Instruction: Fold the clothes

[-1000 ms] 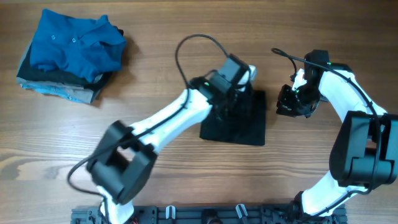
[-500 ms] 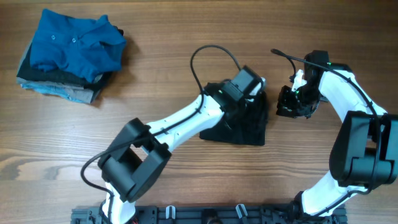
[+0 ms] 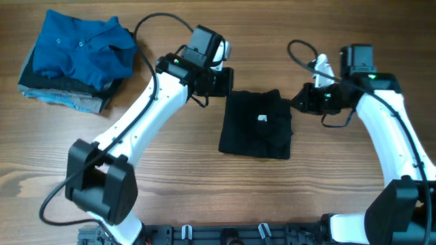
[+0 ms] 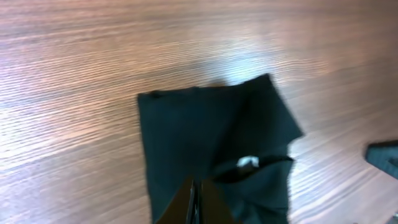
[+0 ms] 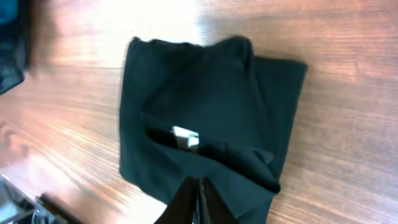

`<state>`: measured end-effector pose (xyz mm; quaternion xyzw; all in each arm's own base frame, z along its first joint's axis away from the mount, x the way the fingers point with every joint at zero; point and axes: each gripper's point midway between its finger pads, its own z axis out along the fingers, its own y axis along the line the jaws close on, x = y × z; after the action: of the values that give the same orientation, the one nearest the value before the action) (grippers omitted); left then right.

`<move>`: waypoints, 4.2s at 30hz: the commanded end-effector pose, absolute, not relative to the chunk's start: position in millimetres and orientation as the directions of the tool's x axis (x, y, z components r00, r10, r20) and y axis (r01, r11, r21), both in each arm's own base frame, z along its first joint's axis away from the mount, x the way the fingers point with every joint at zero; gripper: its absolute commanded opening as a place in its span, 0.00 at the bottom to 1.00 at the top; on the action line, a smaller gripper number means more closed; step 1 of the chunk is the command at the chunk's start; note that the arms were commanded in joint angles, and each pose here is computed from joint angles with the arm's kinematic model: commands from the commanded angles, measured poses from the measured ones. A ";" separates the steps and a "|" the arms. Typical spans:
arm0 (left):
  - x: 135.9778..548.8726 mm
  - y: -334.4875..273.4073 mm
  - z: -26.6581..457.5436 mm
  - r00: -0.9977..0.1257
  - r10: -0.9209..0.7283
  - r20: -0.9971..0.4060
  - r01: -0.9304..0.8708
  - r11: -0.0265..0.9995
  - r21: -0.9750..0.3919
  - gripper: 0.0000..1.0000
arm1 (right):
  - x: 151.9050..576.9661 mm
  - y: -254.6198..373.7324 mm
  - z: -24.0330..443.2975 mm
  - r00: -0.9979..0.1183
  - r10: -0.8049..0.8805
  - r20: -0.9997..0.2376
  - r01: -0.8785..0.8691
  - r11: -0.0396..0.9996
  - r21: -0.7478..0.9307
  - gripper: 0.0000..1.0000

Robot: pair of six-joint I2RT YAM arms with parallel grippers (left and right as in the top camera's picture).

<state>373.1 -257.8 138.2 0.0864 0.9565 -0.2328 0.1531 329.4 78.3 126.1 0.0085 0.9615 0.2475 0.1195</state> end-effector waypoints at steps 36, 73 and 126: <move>352.1 -307.4 66.1 -0.896 0.386 -0.221 0.442 0.827 -0.348 0.04 | 339.0 -3.6 109.6 -0.883 0.430 -0.188 0.373 0.887 0.272 0.05; 370.3 -319.0 99.5 -0.884 0.327 -0.333 0.465 0.563 -0.683 0.04 | 336.5 -3.4 108.9 -0.895 0.407 -0.185 0.353 0.897 0.264 0.06; 347.0 -289.7 41.4 -0.865 0.447 -0.227 0.500 0.798 -0.335 0.06 | 324.3 69.6 109.7 -0.975 0.137 -0.175 0.034 0.870 0.491 0.61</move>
<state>340.8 -309.8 82.1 0.2587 0.9266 -0.2614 0.0789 327.4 67.2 125.7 0.0119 0.9581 0.2599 0.1201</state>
